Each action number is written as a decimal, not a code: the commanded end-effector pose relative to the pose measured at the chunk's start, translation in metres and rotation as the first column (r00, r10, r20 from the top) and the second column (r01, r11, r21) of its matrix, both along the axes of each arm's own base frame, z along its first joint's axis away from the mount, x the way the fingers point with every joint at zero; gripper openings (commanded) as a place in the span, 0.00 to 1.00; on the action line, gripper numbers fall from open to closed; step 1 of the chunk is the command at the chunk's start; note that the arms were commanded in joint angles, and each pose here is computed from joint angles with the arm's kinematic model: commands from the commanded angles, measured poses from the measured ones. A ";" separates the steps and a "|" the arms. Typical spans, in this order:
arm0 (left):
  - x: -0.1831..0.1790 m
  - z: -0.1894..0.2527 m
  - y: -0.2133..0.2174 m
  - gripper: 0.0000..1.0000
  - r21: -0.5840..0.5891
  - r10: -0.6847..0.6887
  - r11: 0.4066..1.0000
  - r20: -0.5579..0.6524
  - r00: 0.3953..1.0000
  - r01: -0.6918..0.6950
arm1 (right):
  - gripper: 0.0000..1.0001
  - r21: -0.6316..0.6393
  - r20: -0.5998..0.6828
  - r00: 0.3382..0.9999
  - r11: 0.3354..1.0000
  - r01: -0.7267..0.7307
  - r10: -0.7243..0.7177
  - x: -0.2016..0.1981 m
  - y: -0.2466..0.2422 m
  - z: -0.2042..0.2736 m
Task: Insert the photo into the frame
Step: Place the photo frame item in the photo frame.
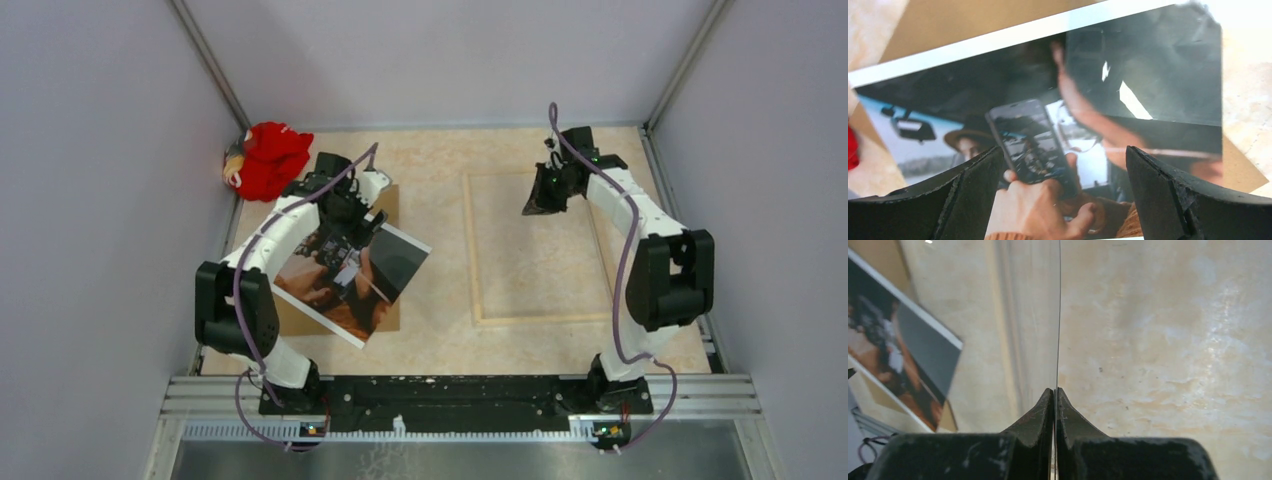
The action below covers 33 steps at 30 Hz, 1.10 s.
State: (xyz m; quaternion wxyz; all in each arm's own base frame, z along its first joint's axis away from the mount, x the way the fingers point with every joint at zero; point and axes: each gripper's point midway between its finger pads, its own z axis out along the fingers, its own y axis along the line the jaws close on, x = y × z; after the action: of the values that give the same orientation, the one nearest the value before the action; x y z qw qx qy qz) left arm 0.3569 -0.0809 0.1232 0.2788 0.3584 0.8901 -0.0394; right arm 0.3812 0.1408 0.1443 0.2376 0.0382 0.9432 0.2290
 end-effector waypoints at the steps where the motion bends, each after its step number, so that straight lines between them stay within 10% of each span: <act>1: 0.005 -0.012 -0.025 0.98 0.035 -0.058 0.998 -0.016 0.998 0.059 | 0.00 -0.173 -0.042 0.998 0.985 0.031 -0.039 0.012 -0.027 -0.025; 3: 0.008 -0.016 -0.035 0.98 0.038 -0.083 0.996 -0.027 0.996 0.084 | 0.04 -0.189 -0.030 0.995 0.978 0.086 -0.093 0.021 -0.032 -0.029; 8: 0.011 -0.037 -0.048 0.98 0.041 -0.109 0.993 -0.064 0.992 0.112 | 0.55 -0.120 -0.060 0.978 0.974 0.190 -0.199 0.026 -0.029 -0.047; 11: 0.009 -0.049 -0.046 0.98 0.056 -0.110 0.992 -0.081 0.991 0.114 | 0.68 -0.135 -0.068 0.961 0.957 0.256 -0.266 0.020 -0.036 -0.059; 25: 0.020 -0.021 -0.041 0.99 0.024 -0.082 0.996 -0.030 0.996 0.083 | 0.86 -0.169 0.025 0.919 0.904 0.393 -0.394 0.006 -0.061 -0.031; 33: 0.074 -0.014 -0.014 0.98 0.045 0.040 0.998 0.077 0.996 -0.043 | 0.88 0.050 -0.092 0.917 0.918 0.393 -0.387 -0.089 -0.009 -0.058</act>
State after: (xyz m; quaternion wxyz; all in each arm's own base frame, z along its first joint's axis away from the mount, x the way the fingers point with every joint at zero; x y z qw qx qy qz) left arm 0.3850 -0.1044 0.0867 0.2469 0.3812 0.8903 -0.0321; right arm 0.3261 0.0991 0.0816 0.2418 0.2238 0.9339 0.1389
